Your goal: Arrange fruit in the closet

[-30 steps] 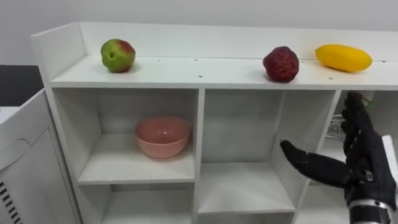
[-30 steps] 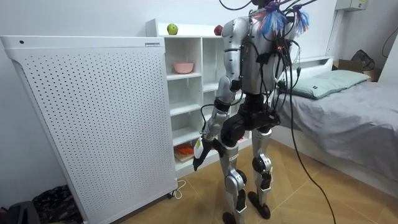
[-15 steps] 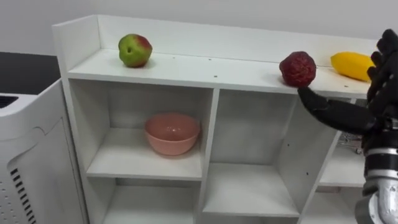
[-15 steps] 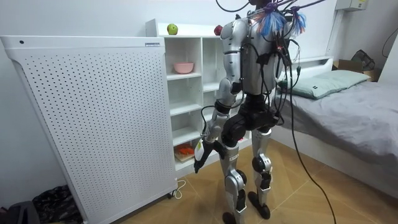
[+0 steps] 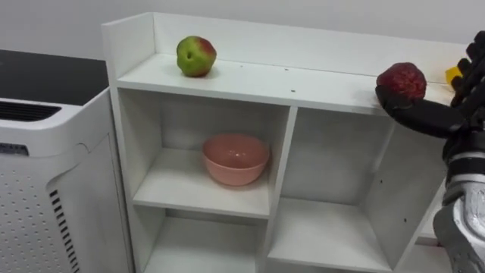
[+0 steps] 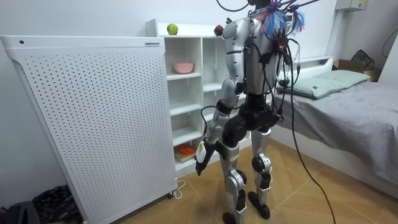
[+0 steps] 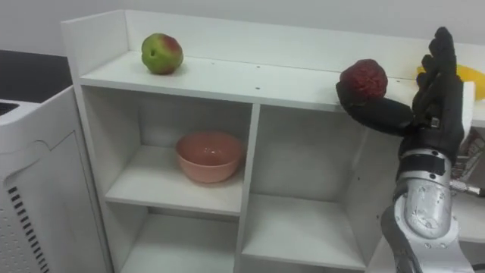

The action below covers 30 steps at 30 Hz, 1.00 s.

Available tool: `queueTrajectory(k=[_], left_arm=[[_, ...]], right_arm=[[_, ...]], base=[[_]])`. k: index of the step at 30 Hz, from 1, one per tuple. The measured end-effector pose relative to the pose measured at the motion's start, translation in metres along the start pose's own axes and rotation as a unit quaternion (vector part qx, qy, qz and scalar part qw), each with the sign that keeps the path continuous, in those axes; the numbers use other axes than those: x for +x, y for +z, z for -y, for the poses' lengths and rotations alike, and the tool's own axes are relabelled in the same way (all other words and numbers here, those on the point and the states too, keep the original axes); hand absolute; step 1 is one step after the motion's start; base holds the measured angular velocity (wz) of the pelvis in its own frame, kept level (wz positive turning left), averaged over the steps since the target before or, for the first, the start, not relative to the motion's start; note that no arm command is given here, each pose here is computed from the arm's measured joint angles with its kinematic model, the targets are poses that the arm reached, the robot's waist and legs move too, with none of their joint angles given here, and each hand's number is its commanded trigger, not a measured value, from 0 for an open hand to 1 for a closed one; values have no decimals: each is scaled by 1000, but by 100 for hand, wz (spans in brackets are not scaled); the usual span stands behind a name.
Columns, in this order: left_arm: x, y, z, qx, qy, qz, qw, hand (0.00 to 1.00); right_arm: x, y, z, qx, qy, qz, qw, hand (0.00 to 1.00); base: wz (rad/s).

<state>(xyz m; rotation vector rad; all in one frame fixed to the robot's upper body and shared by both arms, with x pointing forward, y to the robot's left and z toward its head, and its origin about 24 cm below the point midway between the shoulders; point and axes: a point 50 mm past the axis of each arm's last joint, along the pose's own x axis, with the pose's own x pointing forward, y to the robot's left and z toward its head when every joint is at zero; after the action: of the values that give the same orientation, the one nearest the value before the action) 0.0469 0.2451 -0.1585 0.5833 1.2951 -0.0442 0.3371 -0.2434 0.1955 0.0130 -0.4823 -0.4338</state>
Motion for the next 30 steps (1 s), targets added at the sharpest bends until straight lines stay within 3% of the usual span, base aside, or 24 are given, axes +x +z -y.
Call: queueTrajectory(k=[6, 11, 12, 14, 30], left_arm=[[4, 29, -25, -14, 15, 39, 999, 0], [5, 44, -31, -15, 14, 56, 998, 0], [6, 45, -31, -15, 13, 58, 998, 0], [6, 46, -31, -16, 13, 58, 998, 0], [7, 60, -35, -68, -3, 75, 995, 0]], right_arm=[[1, -3, 1, -9, 13, -11, 1000, 0], [2, -3, -1, -19, 25, -16, 999, 1], [2, -3, -1, -22, 27, -15, 999, 58], [2, -3, -2, -28, 32, -13, 999, 100], [12, -4, -8, -50, 75, -27, 996, 100]], base=[[7], [1], [0], [0], [0]])
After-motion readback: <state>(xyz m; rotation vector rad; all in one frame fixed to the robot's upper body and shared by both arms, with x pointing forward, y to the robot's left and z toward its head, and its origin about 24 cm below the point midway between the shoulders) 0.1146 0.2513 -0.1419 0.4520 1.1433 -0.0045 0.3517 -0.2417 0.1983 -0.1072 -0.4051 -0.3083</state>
